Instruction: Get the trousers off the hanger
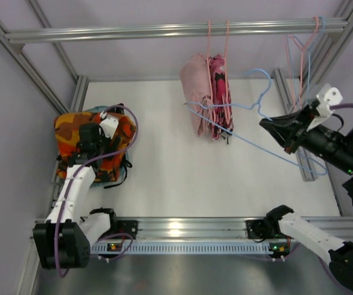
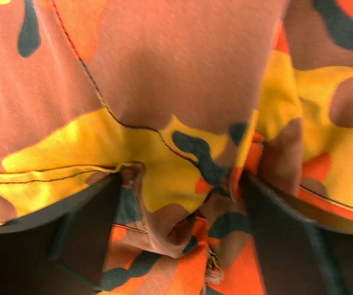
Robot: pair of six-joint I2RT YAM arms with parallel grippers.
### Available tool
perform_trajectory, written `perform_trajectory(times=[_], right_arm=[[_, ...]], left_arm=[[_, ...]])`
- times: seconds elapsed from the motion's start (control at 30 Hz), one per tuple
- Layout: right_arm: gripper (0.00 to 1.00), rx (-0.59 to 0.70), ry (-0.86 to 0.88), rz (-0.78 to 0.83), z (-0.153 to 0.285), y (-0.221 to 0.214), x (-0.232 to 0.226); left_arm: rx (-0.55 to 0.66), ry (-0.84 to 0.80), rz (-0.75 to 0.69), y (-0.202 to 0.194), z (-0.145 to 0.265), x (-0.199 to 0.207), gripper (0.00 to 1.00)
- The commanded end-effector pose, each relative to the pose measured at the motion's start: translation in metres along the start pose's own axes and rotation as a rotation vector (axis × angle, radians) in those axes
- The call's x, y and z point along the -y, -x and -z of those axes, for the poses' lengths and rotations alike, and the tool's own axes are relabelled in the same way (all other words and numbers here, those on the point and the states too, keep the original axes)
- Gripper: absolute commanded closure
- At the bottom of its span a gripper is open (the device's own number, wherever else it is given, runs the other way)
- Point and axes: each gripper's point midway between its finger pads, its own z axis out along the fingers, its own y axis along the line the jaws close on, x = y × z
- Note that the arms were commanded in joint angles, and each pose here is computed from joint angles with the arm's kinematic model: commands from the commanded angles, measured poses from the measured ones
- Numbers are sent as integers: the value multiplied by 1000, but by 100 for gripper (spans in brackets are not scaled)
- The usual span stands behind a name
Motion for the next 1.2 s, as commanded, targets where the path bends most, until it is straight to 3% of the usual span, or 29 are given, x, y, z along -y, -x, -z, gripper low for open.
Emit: perform_trajectory(times=[0.0,0.1,0.27,0.57,0.83,1.17], right_arm=[[100,59,-80,31,38,14,1],[100,77,-175,46,61,13,5],[100,114,-355,53,99,12,9],[100,36,-734,-22,134,-14,49],[100,-71,-781,-9,81,-18,121],[100,-59,-881,34,15,1,217]], left_arm=[[-15,-148,42,0,11,26,10],[9,-172,54,10,21,26,2],[212,-249,126,67,65,23,2],[345,-257,256,126,105,1,2],[443,-345,367,172,138,-3,2],[498,-387,403,177,162,2,2]])
